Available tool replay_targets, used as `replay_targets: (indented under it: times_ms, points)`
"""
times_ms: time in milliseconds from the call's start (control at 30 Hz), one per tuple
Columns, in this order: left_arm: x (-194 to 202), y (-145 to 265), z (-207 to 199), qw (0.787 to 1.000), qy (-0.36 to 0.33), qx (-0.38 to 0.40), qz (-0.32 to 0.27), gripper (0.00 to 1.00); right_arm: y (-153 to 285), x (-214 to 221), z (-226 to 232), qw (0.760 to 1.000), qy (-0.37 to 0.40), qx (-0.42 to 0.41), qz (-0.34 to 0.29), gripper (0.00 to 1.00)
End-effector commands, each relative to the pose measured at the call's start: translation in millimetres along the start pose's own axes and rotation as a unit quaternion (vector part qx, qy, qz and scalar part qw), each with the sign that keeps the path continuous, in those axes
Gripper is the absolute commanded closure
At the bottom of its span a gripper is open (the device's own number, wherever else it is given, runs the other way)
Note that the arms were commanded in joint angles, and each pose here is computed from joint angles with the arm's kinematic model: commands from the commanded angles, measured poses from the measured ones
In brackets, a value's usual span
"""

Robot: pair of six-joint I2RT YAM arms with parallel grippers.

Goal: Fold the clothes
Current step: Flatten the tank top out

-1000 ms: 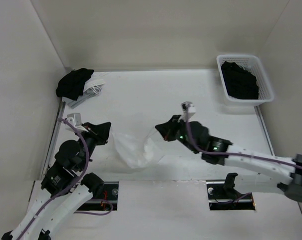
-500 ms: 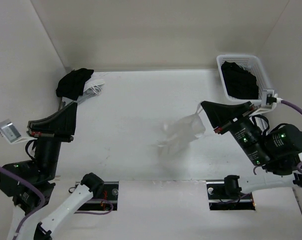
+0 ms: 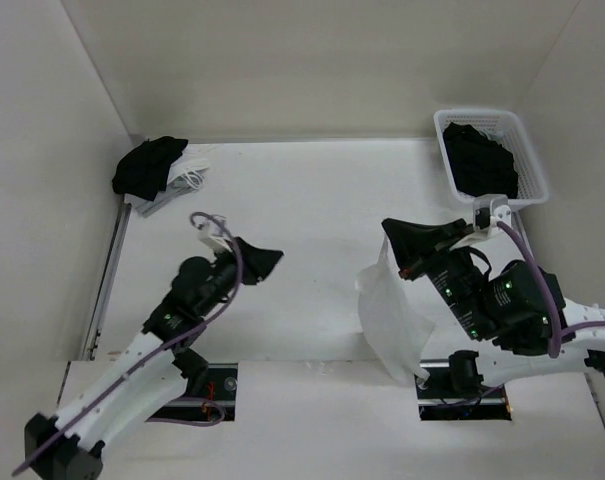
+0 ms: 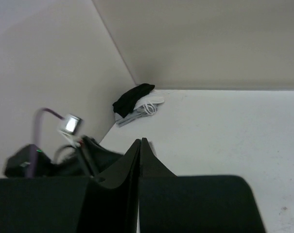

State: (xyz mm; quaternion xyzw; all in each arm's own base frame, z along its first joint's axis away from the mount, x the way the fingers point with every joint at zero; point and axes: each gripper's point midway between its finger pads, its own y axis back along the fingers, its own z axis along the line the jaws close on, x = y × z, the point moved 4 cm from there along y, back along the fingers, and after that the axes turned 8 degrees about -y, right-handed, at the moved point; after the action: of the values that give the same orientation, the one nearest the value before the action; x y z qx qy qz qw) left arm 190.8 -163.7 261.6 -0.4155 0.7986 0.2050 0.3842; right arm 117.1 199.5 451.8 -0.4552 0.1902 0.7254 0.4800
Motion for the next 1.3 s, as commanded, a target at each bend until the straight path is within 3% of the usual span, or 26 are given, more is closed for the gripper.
replay_targets:
  times_ms: [0,233,400,567,733,833,967,1133,1267]
  points:
    - [20.5,-13.5,-26.0,0.996,0.017,0.082,0.013,0.70,-6.9,1.1,5.1,0.999,-0.035,-0.021,0.004,1.00]
    - [48.1,-16.7,-46.1,0.993,-0.004,0.117,0.024,0.53,-46.6,41.7,15.6,0.995,-0.053,-0.061,0.066,1.00]
    - [69.1,-1.4,-58.1,0.986,-0.029,0.156,0.046,0.55,-66.8,37.1,3.8,0.996,-0.048,-0.046,0.056,1.00]
    - [100.3,-12.4,-38.5,0.989,-0.072,0.106,0.078,0.49,-80.8,39.6,4.5,0.994,-0.065,-0.063,0.064,1.00]
    - [98.8,-35.1,-37.4,0.988,-0.115,0.076,0.064,0.47,-85.6,43.4,6.8,0.993,-0.064,-0.065,0.069,1.00]
    - [101.8,-45.6,-49.0,0.983,-0.138,0.092,0.075,0.53,-88.0,44.4,5.7,0.994,-0.063,-0.062,0.070,1.00]
    - [93.9,-44.1,-50.9,0.985,-0.138,0.077,0.066,0.87,-86.2,39.3,5.8,0.994,-0.062,-0.064,0.065,1.00]
    - [53.9,-5.4,-67.8,0.987,-0.125,0.094,0.028,0.91,-74.9,25.5,-2.6,0.995,-0.066,-0.052,0.053,0.99]
    - [37.9,1.1,-33.8,0.990,-0.135,0.029,0.009,0.91,-95.4,46.4,-6.6,0.995,-0.054,-0.039,0.079,0.99]
